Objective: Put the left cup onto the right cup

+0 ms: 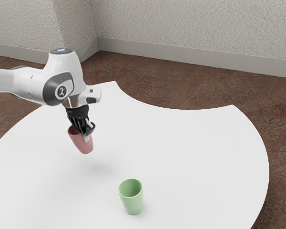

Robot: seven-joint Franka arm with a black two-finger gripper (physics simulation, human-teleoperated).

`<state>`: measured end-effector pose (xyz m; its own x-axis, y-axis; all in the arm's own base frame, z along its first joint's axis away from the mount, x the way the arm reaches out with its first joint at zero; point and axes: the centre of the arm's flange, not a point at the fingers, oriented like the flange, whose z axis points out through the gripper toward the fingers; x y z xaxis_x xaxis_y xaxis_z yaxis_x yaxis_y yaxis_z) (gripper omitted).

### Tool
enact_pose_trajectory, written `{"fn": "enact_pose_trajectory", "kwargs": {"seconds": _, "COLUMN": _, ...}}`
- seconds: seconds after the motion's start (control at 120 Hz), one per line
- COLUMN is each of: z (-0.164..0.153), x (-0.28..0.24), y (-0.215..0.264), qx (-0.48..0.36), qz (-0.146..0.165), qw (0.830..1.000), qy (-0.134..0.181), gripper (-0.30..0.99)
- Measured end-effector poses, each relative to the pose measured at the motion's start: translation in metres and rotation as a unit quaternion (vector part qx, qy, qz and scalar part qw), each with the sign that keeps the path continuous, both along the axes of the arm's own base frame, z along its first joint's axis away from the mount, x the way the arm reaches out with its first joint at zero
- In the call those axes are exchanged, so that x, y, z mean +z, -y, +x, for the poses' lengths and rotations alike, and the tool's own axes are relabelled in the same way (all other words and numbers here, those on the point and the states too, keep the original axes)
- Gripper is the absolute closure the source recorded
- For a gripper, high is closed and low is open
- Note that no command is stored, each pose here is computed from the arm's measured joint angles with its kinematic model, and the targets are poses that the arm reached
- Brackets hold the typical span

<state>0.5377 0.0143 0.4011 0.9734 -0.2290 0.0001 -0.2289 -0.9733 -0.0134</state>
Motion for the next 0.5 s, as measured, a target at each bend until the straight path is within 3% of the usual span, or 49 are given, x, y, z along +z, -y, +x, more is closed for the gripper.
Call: {"fn": "enact_pose_trajectory", "kwargs": {"seconds": 0.5, "z": -0.004, "x": 0.035, "y": 0.036, "qx": -0.033, "qz": -0.004, "qw": 0.999, "qy": -0.003, "gripper": 0.78}}
